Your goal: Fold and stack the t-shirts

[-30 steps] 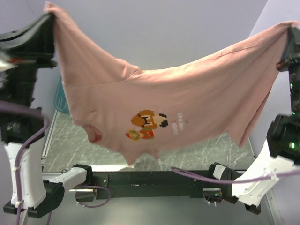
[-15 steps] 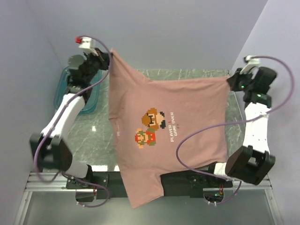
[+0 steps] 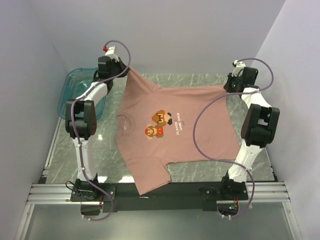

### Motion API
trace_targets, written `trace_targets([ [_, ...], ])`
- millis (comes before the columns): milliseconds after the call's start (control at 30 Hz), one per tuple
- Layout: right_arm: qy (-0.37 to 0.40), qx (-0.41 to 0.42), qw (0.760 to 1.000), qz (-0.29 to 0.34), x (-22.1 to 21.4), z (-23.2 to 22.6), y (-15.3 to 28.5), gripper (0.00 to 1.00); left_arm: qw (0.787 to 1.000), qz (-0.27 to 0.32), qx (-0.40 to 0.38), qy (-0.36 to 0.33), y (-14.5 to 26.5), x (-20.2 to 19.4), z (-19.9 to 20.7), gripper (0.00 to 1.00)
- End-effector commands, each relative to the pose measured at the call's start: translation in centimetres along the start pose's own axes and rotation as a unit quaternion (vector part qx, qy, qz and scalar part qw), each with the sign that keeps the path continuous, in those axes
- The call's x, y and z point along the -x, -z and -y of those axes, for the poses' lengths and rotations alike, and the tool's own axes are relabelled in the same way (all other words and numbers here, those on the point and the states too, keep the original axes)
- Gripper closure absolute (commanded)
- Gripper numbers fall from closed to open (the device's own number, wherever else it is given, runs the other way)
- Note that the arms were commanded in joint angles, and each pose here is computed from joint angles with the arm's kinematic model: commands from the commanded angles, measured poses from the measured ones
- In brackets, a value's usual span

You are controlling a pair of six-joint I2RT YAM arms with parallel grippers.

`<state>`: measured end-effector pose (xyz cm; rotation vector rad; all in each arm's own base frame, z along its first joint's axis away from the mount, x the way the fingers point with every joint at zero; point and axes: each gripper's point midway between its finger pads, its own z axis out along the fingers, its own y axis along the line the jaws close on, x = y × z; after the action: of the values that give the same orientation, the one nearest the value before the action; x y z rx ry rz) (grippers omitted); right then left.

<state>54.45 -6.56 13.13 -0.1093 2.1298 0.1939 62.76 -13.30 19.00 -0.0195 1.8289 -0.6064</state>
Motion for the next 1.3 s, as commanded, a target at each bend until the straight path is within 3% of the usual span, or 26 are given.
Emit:
trace_targets([
  [0,0.005,-0.04,0.997,0.063,5.7,1.7,0.9,1.0,0.997,0.063,-0.031,-0.014,-0.2,6.6,2.2,1.0],
  [200,0.0,-0.045,0.997,0.069,6.1,1.8,1.3,1.0,0.995,0.075,-0.064,-0.025,0.9,8.1,3.7,1.0],
  [467,-0.025,-0.015,0.998,0.064,4.6,0.8,1.7,1.0,0.993,0.031,-0.113,-0.029,3.5,4.5,5.1,1.0],
  [700,-0.033,0.009,0.998,0.059,3.7,-0.3,1.9,1.0,0.989,0.026,-0.136,-0.045,6.0,4.6,6.6,1.0],
  [1267,-0.058,0.006,0.997,0.05,2.3,0.8,2.0,1.0,0.99,-0.004,-0.137,-0.042,11.0,0.7,7.2,0.99],
])
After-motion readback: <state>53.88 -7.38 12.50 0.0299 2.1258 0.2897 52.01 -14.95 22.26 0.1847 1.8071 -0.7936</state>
